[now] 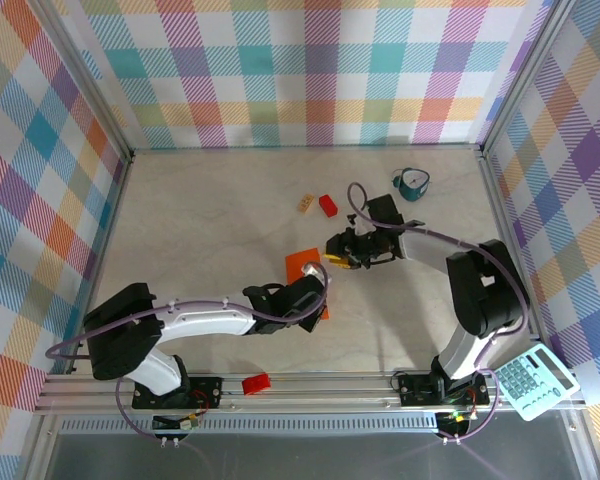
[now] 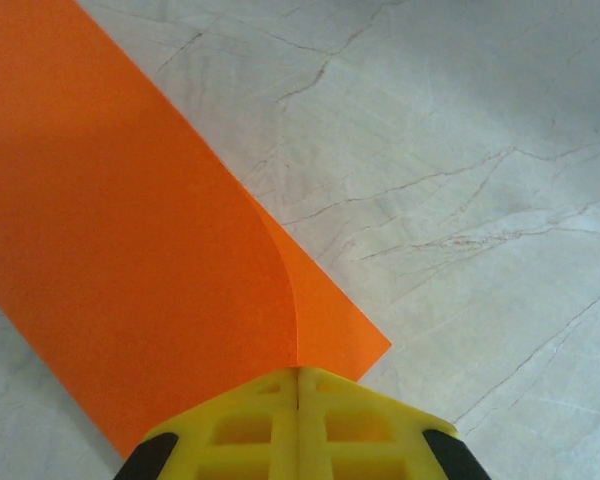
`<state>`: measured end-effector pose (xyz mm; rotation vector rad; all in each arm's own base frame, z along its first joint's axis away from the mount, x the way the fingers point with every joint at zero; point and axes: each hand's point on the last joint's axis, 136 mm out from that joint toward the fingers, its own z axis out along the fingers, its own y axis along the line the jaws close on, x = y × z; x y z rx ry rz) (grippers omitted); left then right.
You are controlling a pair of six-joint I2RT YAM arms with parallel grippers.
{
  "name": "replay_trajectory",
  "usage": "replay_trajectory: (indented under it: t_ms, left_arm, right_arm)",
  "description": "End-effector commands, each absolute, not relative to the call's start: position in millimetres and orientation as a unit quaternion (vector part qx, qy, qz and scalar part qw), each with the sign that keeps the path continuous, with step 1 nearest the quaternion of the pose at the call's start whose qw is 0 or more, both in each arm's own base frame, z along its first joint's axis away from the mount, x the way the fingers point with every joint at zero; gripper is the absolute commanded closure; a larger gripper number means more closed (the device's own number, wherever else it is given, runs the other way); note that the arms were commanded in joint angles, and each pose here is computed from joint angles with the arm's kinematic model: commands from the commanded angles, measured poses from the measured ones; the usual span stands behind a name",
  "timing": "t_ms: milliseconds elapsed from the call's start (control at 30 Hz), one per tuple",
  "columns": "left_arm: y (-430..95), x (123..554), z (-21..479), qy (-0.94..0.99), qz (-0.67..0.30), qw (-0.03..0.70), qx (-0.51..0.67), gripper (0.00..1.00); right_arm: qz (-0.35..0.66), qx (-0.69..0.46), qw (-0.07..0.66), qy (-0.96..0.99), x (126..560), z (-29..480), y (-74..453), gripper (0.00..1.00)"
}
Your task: Fold a paper plane with a square sheet of paper (fold left side to right side)
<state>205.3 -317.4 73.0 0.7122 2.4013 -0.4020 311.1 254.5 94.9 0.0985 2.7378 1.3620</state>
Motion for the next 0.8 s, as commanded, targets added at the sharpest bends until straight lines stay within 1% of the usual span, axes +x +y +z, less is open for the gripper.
replay_trajectory:
  t_ms: [0, 67, 200, 467, 767]
  left_arm:
    - [-325.2, 203.5, 83.7, 0.902, -0.232, 0.275, 0.238, 1.00]
    - [-324.1, 206.4, 84.7, 0.903, -0.261, 0.259, 0.221, 1.00]
    - [-322.7, 208.8, 85.3, 0.900, -0.318, 0.225, 0.194, 1.00]
    - [-311.2, 208.8, 71.3, 0.904, -0.352, 0.175, 0.169, 1.00]
    - [-303.5, 208.5, 65.0, 0.907, -0.351, 0.171, 0.157, 1.00]
  right_arm:
    - [0.427, 0.011, 0.067, 0.902, 304.2, 104.5, 238.1, 0.65]
    - [0.413, -0.001, 0.077, 0.907, 295.8, 105.2, 230.7, 0.67]
    - [0.427, -0.021, 0.085, 0.900, 275.8, 107.6, 228.3, 0.74]
    - [0.434, -0.060, 0.063, 0.897, 231.4, 83.8, 250.6, 1.00]
    - [0.408, -0.082, 0.019, 0.909, 200.8, 44.6, 272.8, 1.00]
